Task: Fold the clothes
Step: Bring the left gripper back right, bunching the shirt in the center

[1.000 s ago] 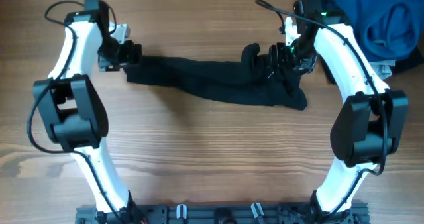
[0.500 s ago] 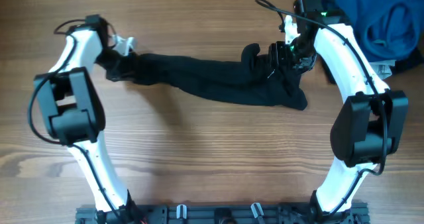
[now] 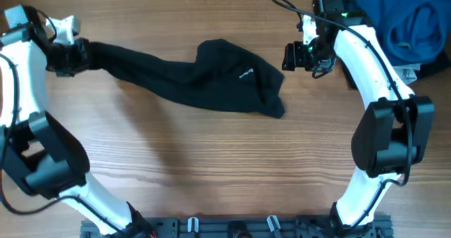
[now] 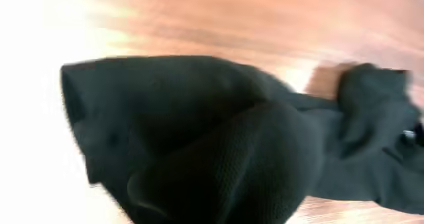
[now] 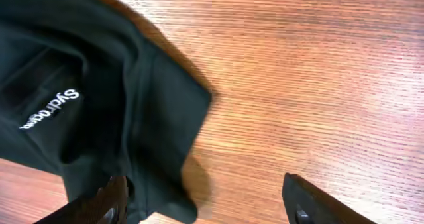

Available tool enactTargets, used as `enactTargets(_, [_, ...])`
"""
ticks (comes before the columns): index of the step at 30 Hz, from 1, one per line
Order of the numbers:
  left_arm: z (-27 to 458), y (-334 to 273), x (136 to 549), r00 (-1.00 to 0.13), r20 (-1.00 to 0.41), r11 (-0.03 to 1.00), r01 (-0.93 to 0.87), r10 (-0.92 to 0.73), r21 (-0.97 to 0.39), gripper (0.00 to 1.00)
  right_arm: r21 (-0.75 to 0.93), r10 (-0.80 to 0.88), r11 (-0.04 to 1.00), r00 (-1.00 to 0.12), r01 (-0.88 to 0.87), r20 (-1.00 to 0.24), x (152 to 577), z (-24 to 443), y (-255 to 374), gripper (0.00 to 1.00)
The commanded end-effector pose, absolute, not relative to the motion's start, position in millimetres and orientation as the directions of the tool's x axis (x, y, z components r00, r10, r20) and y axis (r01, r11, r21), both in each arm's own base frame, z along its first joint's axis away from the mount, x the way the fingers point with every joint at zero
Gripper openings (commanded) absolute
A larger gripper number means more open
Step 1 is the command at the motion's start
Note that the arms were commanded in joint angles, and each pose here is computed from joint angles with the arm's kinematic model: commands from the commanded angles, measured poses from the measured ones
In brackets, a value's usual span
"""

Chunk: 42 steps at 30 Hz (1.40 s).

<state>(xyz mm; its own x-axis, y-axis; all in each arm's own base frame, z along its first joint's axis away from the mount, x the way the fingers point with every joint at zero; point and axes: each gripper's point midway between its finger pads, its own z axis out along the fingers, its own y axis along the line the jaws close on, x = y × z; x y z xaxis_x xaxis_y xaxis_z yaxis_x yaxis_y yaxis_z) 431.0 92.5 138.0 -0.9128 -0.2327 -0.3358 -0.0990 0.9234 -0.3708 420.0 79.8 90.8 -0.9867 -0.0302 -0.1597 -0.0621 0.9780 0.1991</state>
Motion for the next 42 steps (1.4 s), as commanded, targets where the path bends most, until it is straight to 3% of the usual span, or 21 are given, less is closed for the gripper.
enactTargets(1, [178,8,440,-0.900,-0.431,0.916,0.121,-0.062,-0.383,0.04,0.209,-0.031,0.976,-0.984,-0.068,-0.175,421,95,81,0.75])
enactTargets(9, [127,-199,430,-0.824,-0.426,0.797,0.521,0.375,-0.306,0.04,0.298,-0.012,0.952,-0.978,-0.075,-0.207,430,104,83,0.71])
enactTargets(14, [72,-233,412,-0.829,-0.318,0.768,0.552,0.461,-0.324,0.04,0.362,0.054,0.931,-0.960,-0.051,-0.274,440,133,59,0.72])
enactTargets(21, [58,-187,416,-0.860,-0.222,0.861,0.493,0.460,-0.125,0.04,0.359,0.046,0.932,-0.960,-0.059,-0.276,437,136,53,0.74])
enactTargets(24, [85,-137,426,-0.907,-0.233,0.928,0.371,0.351,-0.044,0.04,0.359,0.046,0.932,-0.959,-0.060,-0.281,438,136,53,0.75])
enactTargets(26, [118,-58,442,-0.936,-0.296,0.979,0.203,0.190,-0.015,0.04,0.359,0.047,0.931,-0.958,-0.060,-0.284,439,137,53,0.76])
enactTargets(30, [118,6,444,-0.954,-0.282,0.994,0.081,0.100,0.078,0.04,0.359,0.047,0.931,-0.959,-0.059,-0.280,438,136,54,0.76])
enactTargets(42, [146,29,451,-0.932,-0.315,0.939,0.066,0.179,0.338,0.04,0.359,0.044,0.932,-0.960,-0.060,-0.275,437,135,54,0.77])
